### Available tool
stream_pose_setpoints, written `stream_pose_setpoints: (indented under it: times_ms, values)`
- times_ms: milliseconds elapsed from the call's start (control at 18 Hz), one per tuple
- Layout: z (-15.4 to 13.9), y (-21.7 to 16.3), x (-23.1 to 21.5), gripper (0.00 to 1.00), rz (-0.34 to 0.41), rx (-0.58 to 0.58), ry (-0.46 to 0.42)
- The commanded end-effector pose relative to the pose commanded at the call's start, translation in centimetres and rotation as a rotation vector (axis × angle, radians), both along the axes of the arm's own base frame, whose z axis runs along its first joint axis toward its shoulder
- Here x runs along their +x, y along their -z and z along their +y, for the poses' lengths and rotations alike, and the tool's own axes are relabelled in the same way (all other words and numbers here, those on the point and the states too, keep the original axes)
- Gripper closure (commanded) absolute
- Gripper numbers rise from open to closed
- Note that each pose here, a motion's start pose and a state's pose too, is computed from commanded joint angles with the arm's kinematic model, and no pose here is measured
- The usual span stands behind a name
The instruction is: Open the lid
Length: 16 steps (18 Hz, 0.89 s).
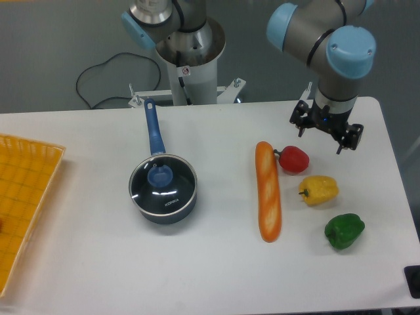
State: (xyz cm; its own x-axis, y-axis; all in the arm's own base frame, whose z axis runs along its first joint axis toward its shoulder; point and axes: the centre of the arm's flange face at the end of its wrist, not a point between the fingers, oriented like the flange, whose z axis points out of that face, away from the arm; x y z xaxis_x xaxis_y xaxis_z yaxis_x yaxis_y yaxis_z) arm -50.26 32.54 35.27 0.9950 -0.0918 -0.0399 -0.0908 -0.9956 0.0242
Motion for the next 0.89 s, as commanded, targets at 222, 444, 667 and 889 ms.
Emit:
stream_pose_setpoints:
  times_ms: [222,444,667,889]
  values:
    - [-0.4,-0.7,2.7,0.0,0.007,0.007,0.015]
    - [0.5,1.6,6.1,0.0,-0.048,0.08,0.019]
    - [2.5,0.5,9.4,0.0,-0.036,0.079,0.001]
    - [3.8,-0.9,11.8,0.0,-0.026,0.086,-0.075]
